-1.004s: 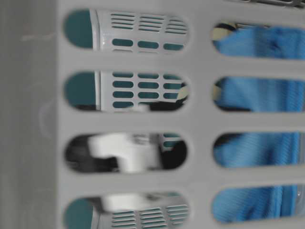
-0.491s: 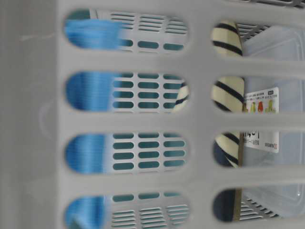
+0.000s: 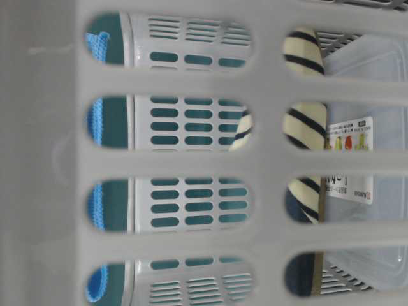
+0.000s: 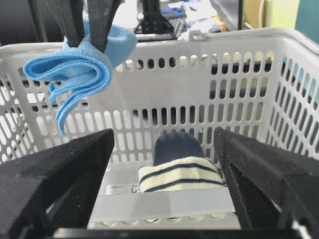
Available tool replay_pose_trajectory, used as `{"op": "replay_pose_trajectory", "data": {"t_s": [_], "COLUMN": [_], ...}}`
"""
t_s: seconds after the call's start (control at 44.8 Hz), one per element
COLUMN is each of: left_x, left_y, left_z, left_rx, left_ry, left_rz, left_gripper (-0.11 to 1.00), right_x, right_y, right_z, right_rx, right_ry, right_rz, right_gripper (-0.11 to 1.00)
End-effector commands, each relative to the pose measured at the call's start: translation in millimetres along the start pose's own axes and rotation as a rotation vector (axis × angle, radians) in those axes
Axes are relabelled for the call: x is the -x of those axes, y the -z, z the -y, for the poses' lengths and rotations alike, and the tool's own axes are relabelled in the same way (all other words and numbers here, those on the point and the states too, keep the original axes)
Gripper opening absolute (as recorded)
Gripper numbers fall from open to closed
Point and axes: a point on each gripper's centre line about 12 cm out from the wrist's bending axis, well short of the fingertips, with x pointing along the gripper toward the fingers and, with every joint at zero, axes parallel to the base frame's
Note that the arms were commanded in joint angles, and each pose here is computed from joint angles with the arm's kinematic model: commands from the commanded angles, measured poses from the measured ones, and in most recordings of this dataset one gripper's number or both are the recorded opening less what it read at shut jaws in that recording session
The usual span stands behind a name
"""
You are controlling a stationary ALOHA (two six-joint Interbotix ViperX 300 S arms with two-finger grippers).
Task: Pick up the blue cloth from the shopping basket with the left arm.
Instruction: 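Close the left gripper on the edge of the blue cloth, then lift the blue cloth upward out of the basket with the left gripper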
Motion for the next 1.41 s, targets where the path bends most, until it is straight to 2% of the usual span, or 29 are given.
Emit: {"op": "replay_pose_trajectory", "data": {"t_s": [0.0,0.647,1.383], "left_x": [22.8,45.7,43.3], "left_y": [-7.6,-18.8,-16.3], "left_z": [0.0,1.9,2.4], "left_rx": [0.000,-0.001,-0.002], "left_ry": [0.003,0.009,0.009], "left_rz": [0.060,0.112,0.096], "left_gripper": [0.11,0.11,0.11], "right_x": [-1.0,-1.0,-0.9], "right_y": [-3.5,-2.2,-2.5], "right_z": [-0.4,-0.3,-0.6], "right_rx": [-0.006,-0.006,-0.006], "right_ry": [-0.002,-0.001,-0.003], "right_rz": [0.009,0.006,0.012], "right_gripper": [0.78,0.78,0.78]}}
